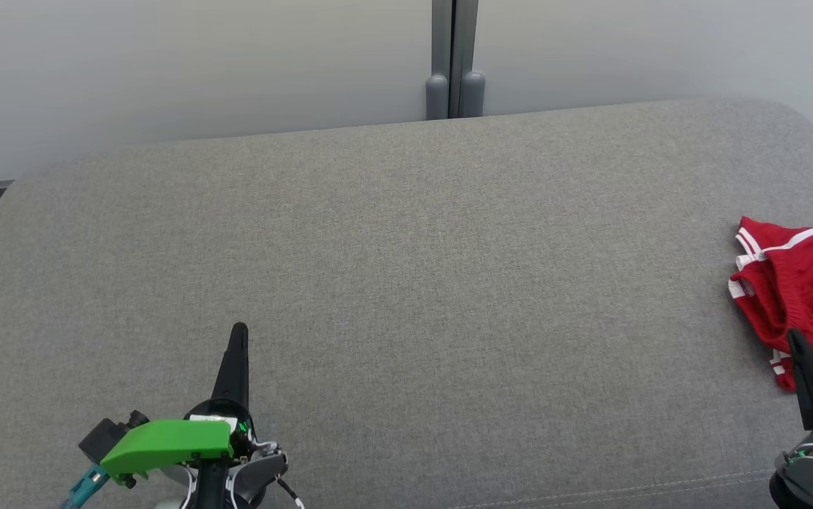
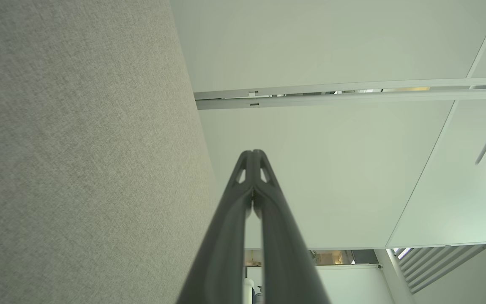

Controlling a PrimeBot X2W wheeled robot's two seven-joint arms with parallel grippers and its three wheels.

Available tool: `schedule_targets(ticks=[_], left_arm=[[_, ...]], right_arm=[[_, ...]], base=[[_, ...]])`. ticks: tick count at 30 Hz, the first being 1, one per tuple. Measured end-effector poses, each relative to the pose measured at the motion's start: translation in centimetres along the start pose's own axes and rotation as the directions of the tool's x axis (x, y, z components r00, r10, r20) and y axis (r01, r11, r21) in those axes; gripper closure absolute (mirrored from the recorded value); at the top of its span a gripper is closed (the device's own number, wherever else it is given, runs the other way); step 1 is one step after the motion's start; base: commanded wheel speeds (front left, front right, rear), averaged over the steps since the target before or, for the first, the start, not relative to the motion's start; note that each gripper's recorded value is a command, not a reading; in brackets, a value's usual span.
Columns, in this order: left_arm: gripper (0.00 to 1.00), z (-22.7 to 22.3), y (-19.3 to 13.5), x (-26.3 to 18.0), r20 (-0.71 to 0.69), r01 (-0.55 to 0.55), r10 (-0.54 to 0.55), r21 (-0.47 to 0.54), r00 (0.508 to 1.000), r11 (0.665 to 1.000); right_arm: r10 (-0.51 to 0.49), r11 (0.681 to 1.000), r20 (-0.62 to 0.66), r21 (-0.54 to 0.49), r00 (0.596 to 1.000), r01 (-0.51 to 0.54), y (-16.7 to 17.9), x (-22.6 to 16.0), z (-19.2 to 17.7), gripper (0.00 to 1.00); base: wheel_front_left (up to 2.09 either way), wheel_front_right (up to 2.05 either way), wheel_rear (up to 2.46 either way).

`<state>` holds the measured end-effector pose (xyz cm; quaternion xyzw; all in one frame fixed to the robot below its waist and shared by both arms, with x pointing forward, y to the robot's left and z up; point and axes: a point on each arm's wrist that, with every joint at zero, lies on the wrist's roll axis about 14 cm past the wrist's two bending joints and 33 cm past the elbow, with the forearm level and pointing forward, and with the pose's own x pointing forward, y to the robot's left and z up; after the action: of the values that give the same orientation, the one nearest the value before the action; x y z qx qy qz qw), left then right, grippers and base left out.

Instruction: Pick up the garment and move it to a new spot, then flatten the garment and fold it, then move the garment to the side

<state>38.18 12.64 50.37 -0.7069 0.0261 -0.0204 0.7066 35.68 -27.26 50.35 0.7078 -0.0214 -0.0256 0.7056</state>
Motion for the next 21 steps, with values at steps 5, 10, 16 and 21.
schedule_targets(ticks=[5,10,16,21], left_arm=[[1.00,0.00,0.00,0.00,0.000,0.000,0.000,0.000,1.000,1.000],[1.00,0.00,0.00,0.00,0.000,0.000,0.000,0.000,1.000,1.000],[1.00,0.00,0.00,0.00,0.000,0.000,0.000,0.000,1.000,1.000],[1.00,0.00,0.00,0.00,0.000,0.000,0.000,0.000,1.000,1.000]], right_arm=[[0.000,1.000,0.000,0.000,1.000,0.000,0.00,0.00,0.00,1.00],[0.000,1.000,0.000,0.000,1.000,0.000,0.00,0.00,0.00,1.00],[0.000,1.000,0.000,0.000,1.000,0.000,0.00,0.00,0.00,1.00],[0.000,1.000,0.000,0.000,1.000,0.000,0.00,0.00,0.00,1.00]], base=[[0.00,0.00,0.00],[0.00,0.00,0.00],[0.00,0.00,0.00],[0.00,0.00,0.00]])
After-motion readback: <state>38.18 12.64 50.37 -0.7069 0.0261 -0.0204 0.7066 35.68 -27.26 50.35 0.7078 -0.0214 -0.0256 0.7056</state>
